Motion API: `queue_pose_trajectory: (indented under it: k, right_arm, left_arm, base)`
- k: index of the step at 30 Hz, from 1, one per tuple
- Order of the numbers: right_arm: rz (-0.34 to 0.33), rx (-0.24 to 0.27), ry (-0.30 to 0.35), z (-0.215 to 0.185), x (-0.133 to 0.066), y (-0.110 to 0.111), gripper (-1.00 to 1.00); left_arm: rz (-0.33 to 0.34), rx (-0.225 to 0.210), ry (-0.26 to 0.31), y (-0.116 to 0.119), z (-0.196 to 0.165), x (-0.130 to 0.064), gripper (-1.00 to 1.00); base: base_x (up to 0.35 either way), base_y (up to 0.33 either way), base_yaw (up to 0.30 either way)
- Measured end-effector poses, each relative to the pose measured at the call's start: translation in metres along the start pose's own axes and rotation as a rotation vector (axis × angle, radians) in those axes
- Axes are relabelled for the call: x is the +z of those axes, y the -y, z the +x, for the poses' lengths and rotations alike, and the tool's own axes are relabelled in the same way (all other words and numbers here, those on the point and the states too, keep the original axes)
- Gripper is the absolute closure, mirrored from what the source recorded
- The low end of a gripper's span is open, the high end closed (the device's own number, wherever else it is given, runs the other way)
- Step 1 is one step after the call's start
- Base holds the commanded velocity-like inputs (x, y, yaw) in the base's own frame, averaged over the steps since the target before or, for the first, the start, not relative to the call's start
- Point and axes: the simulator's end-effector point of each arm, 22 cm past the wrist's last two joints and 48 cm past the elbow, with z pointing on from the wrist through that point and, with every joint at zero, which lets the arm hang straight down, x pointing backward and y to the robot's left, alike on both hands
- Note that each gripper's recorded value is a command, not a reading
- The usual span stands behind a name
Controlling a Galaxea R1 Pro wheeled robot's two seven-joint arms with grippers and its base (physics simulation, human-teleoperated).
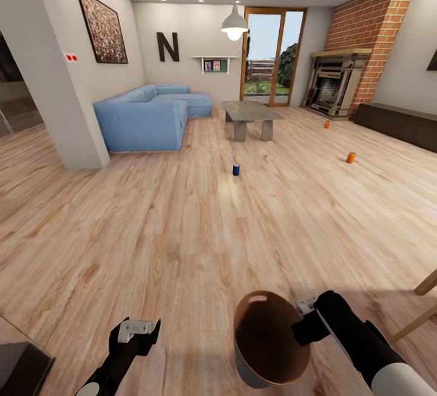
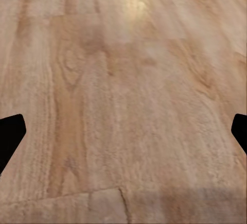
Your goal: Put the three can of soda from the living room inside the tash can in the kitchen.
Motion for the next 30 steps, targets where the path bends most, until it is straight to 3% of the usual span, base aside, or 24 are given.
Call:
queue_pose_trajectory:
  k: [20,25,30]
  right_arm:
    - [0.015,0.011,0.006,-0.003,-0.005,0.011,1.00]
    - [0.008,0.057,0.027,-0.007,-0.010,0.020,1.00]
    - [0.014,0.071,0.031,-0.008,-0.011,0.024,1.00]
  left_arm:
    - [-0.001,0.000,-0.005,0.000,0.003,0.000,-1.00]
    - [-0.001,0.001,-0.005,0.000,0.003,0.000,-1.00]
    - [-0.002,0.003,-0.004,0.000,0.002,0.000,-1.00]
  base:
    - [0.322,0.000,0.000]
    - [0.322,0.000,0.000]
    - [0.322,-0.044,0.000]
